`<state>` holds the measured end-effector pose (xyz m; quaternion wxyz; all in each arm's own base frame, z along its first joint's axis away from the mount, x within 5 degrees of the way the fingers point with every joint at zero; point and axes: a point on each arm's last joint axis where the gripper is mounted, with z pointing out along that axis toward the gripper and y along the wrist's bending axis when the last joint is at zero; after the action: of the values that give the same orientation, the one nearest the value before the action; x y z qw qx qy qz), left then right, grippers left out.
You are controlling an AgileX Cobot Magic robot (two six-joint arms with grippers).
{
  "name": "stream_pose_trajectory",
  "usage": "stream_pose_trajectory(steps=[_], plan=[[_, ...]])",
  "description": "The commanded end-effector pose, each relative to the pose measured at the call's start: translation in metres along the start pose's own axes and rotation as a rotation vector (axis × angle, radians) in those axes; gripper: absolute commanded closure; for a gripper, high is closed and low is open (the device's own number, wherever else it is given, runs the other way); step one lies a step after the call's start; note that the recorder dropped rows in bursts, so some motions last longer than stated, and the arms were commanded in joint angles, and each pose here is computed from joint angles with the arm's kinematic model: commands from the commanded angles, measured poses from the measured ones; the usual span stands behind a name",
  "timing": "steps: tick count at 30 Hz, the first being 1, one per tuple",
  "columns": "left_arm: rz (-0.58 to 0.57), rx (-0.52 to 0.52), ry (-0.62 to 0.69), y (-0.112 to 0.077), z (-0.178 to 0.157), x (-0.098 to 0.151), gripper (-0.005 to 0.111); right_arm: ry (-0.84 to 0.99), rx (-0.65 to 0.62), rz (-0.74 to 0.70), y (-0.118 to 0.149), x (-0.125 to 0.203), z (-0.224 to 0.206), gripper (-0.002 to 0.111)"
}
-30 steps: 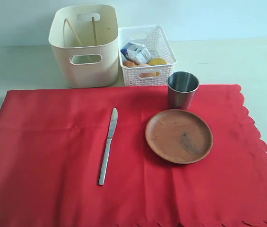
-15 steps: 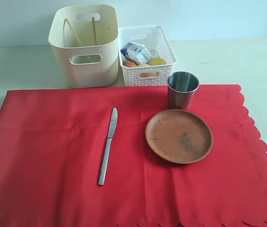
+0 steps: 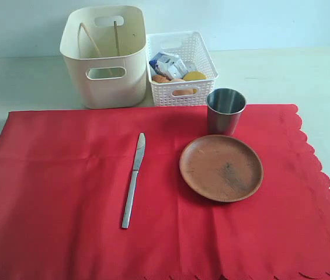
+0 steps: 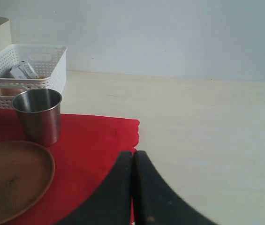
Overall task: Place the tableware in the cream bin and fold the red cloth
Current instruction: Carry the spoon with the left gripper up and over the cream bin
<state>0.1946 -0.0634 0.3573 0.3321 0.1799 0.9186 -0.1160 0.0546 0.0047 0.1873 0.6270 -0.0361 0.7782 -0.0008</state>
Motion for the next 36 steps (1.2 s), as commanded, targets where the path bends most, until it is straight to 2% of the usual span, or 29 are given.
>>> stream_pose_trajectory(steps=[1,15,36], plan=[[-0.010,0.000,-0.015,0.0003,0.0010,-0.0003,0.107,-0.006,0.005,0.000,-0.0002,0.0009,0.0000,0.108],[-0.021,0.012,-0.004,0.0002,0.0051,-0.0011,0.107,-0.019,0.009,0.000,-0.0005,-0.0002,0.0000,0.108],[-0.067,0.055,-0.063,-0.0035,0.0048,-0.0066,0.107,-0.019,0.009,0.000,-0.0005,-0.0002,0.0000,0.108]])
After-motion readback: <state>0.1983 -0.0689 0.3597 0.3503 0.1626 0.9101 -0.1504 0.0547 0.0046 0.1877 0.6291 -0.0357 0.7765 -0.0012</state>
